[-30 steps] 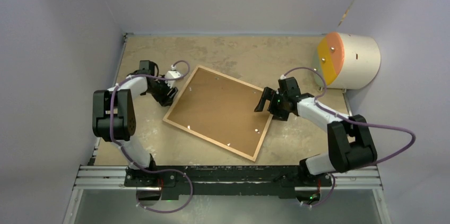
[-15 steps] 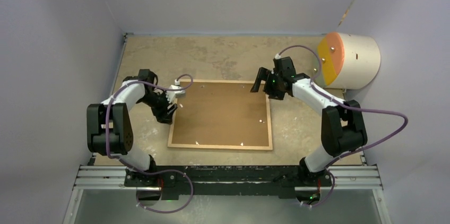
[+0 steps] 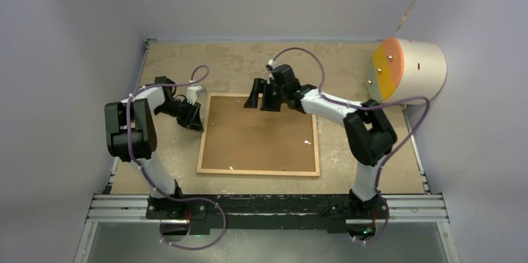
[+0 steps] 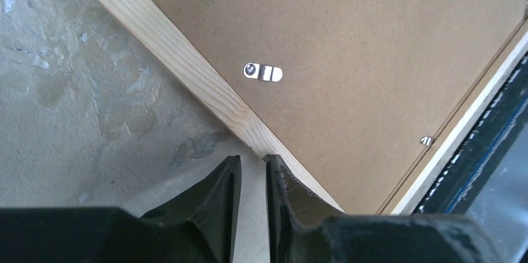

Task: Put the photo into the frame
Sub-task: Adjust the photo frame at the center of the board, then install the photo frame at the center of the board.

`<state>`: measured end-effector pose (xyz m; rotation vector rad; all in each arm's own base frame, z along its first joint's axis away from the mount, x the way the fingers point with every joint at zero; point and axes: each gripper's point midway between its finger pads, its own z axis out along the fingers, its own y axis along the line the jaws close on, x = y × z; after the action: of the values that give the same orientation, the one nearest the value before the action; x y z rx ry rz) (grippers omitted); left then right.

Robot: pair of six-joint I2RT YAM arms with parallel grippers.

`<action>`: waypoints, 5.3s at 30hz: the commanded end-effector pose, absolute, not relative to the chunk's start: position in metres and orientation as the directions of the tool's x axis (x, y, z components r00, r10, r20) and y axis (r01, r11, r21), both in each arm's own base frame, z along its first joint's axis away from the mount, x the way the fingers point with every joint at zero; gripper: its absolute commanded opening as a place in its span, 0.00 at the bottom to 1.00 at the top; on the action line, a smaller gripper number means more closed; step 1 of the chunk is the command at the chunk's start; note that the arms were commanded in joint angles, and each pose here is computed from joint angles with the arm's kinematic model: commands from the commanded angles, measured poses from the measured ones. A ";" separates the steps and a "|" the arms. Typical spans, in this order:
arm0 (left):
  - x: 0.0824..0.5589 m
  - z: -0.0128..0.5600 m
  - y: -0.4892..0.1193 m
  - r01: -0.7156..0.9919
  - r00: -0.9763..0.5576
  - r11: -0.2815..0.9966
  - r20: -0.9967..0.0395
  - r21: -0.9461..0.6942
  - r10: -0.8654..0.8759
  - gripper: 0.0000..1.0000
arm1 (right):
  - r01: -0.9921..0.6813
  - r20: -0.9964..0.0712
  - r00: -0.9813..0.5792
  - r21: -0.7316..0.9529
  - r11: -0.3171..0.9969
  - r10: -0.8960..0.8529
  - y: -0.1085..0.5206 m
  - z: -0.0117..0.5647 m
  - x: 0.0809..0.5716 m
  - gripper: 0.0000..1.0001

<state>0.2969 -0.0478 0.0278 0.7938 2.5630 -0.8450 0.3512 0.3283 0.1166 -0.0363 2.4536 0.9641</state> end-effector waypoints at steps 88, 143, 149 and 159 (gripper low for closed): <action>0.298 0.006 -0.042 0.568 -0.807 0.682 -0.475 -0.461 0.351 0.04 | -0.172 -0.204 -0.979 0.825 0.538 0.000 0.534 0.041 0.305 0.56; 0.295 0.007 -0.043 0.589 -0.792 0.670 -0.487 -0.452 0.368 0.04 | -0.043 -0.174 -0.971 0.803 0.595 0.165 0.531 0.027 0.316 0.52; 0.295 0.007 -0.042 0.593 -0.789 0.669 -0.487 -0.448 0.373 0.04 | -0.023 -0.163 -0.971 0.791 0.611 0.175 0.519 0.032 0.308 0.51; 0.296 0.009 -0.042 0.594 -0.788 0.670 -0.489 -0.445 0.374 0.04 | -0.049 -0.182 -0.971 0.785 0.618 0.153 0.515 0.032 0.302 0.52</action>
<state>0.2916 -0.0512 0.0279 0.6468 2.5319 -0.9754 0.3124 0.5255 0.0474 0.0920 2.5467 1.3713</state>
